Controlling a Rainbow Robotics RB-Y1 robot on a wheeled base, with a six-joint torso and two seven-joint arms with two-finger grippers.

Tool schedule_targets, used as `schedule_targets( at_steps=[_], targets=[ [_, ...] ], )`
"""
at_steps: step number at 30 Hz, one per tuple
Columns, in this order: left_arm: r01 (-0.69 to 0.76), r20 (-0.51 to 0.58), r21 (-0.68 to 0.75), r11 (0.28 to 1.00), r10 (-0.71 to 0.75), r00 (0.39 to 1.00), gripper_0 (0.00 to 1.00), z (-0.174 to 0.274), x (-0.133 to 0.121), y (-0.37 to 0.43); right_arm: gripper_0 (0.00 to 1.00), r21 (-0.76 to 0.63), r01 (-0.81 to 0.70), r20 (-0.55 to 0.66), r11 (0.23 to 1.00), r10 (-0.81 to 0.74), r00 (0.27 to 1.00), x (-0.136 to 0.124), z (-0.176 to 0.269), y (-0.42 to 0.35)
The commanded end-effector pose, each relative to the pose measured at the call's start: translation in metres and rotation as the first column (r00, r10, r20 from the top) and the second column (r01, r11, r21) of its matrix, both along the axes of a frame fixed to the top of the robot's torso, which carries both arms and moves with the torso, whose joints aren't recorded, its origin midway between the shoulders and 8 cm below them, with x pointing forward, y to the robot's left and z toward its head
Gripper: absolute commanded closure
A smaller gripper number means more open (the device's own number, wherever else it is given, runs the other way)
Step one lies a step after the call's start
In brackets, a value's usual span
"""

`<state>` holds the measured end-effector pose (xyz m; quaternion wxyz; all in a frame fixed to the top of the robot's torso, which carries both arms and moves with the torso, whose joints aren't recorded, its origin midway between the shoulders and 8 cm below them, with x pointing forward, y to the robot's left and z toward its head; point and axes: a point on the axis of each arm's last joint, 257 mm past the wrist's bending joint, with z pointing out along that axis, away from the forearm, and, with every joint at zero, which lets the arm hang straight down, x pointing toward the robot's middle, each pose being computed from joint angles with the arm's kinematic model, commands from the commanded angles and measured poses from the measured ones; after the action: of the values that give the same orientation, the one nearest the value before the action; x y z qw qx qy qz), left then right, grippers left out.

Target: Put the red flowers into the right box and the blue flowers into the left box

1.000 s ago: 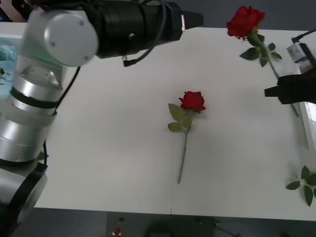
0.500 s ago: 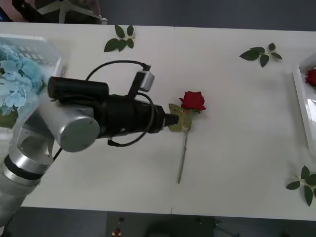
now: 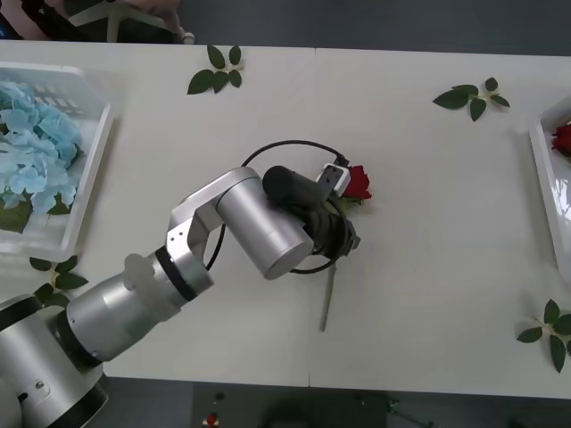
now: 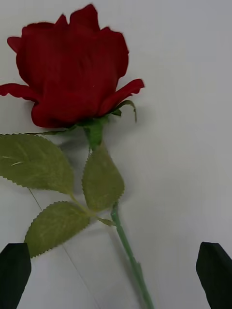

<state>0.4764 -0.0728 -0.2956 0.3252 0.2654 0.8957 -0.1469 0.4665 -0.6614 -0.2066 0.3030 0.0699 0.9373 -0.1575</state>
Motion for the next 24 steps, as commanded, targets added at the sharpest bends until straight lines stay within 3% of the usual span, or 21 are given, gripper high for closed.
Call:
schedule_targets(
  at_steps=[1, 3, 4, 7, 10, 13, 18, 24],
  targets=[
    [-0.006, 0.012, 0.022, 1.000, 0.006, 1.000, 0.00, 0.007, 0.014, -0.013, 1.00, -0.019, 0.021, 0.037, 1.000, -0.020, 0.999, 0.006, 0.011, -0.012],
    [0.001, 0.003, 0.076, 0.997, -0.002, 1.000, 0.00, -0.006, 0.017, -0.015, 1.00, -0.035, 0.012, 0.035, 0.999, -0.011, 0.999, 0.005, 0.003, -0.014],
    [0.010, 0.003, 0.100, 0.995, -0.010, 1.000, 0.00, -0.010, 0.017, -0.017, 0.94, -0.041, 0.005, 0.039, 0.999, -0.004, 0.999, 0.006, -0.001, -0.014],
    [0.032, -0.011, 0.137, 0.990, -0.031, 0.999, 0.00, -0.022, 0.011, -0.022, 0.45, -0.070, -0.026, 0.055, 0.997, 0.030, 0.998, 0.012, -0.008, -0.011],
    [0.051, -0.019, 0.147, 0.988, -0.049, 0.999, 0.00, -0.026, 0.005, -0.026, 0.21, -0.096, -0.056, 0.072, 0.994, 0.063, 0.995, 0.018, -0.012, -0.008],
    [0.074, -0.012, 0.164, 0.984, -0.073, 0.997, 0.00, -0.028, 0.001, -0.030, 0.13, -0.108, -0.071, 0.070, 0.992, 0.079, 0.994, 0.019, -0.015, -0.007],
    [0.107, 0.020, 0.208, 0.972, -0.114, 0.993, 0.02, -0.030, -0.001, -0.034, 0.08, -0.099, -0.099, 0.063, 0.990, 0.105, 0.992, 0.021, -0.020, 0.004],
    [0.136, 0.036, 0.268, 0.954, -0.151, 0.988, 0.16, -0.039, -0.003, -0.029, 0.05, 0.022, -0.197, 0.112, 0.980, 0.193, 0.975, 0.039, -0.025, 0.070]
  ],
)
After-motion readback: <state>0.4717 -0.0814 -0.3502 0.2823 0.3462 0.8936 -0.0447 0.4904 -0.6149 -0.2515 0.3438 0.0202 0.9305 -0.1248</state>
